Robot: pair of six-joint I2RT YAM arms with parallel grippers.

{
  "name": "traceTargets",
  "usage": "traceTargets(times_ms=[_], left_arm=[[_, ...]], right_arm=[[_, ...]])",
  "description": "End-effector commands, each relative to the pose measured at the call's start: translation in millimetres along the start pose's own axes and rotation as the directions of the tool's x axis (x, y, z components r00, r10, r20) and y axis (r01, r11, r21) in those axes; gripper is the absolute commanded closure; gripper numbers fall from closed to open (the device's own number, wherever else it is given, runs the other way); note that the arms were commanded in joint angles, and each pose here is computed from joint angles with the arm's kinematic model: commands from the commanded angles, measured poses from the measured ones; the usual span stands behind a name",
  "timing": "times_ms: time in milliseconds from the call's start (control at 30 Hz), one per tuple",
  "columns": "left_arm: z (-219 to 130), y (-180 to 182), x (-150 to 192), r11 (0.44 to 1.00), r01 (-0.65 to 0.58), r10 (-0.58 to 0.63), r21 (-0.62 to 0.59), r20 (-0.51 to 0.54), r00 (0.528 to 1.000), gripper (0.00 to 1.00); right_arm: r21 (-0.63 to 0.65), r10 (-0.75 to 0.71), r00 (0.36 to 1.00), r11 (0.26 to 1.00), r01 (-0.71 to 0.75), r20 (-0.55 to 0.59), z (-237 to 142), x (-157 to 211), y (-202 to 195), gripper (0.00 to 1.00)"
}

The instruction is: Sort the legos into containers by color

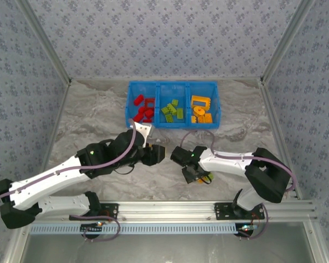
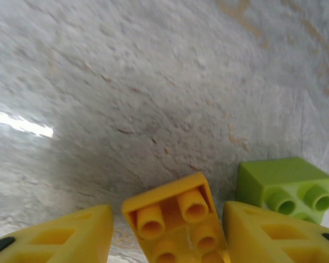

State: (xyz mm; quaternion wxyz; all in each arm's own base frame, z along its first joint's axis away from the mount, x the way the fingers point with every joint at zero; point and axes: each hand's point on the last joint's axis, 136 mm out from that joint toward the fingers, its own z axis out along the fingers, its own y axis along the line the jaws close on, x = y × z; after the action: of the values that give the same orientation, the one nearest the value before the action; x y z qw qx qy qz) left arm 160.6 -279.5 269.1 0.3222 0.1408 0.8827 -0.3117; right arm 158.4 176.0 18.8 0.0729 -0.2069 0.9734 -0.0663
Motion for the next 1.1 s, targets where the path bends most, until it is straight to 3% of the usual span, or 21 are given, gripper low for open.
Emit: traceTargets(times_ms=[0,333,533,667,833,967,1067], left_arm=[[-5,-20,-4,0.997,-0.005,0.005,0.076,0.003,1.000,0.41],[2,-31,23,0.988,0.015,-0.006,0.152,-0.063,0.998,0.41],[-4,-19,21,0.989,0.057,-0.055,0.136,-0.013,0.998,0.41],[-8,-21,6,0.991,0.051,-0.057,0.125,0.041,0.998,0.40],[-2,-27,-17,0.996,0.020,-0.029,0.082,0.106,0.994,0.40],[8,-32,-36,1.000,-0.012,0.009,0.019,0.147,0.989,0.41],[18,-34,-46,0.999,-0.029,0.033,-0.029,0.165,0.986,0.41]], right_arm=[[0.035,0.023,0.999,0.999,-0.022,-0.033,-1,17,-11,0.45],[0.019,0.048,0.998,0.999,-0.047,-0.028,2,22,-11,0.57],[-0.011,0.106,0.992,0.994,-0.106,0.061,-18,1,-11,0.65],[-0.043,0.182,0.967,0.983,-0.177,0.177,-65,-29,-31,0.67],[-0.123,0.332,0.889,0.943,-0.309,0.314,-118,-84,-85,0.67],[-0.127,0.398,0.828,0.916,-0.380,0.394,-142,-135,-128,0.68],[-0.148,0.431,0.803,0.901,-0.408,0.411,-138,-171,-150,0.68]])
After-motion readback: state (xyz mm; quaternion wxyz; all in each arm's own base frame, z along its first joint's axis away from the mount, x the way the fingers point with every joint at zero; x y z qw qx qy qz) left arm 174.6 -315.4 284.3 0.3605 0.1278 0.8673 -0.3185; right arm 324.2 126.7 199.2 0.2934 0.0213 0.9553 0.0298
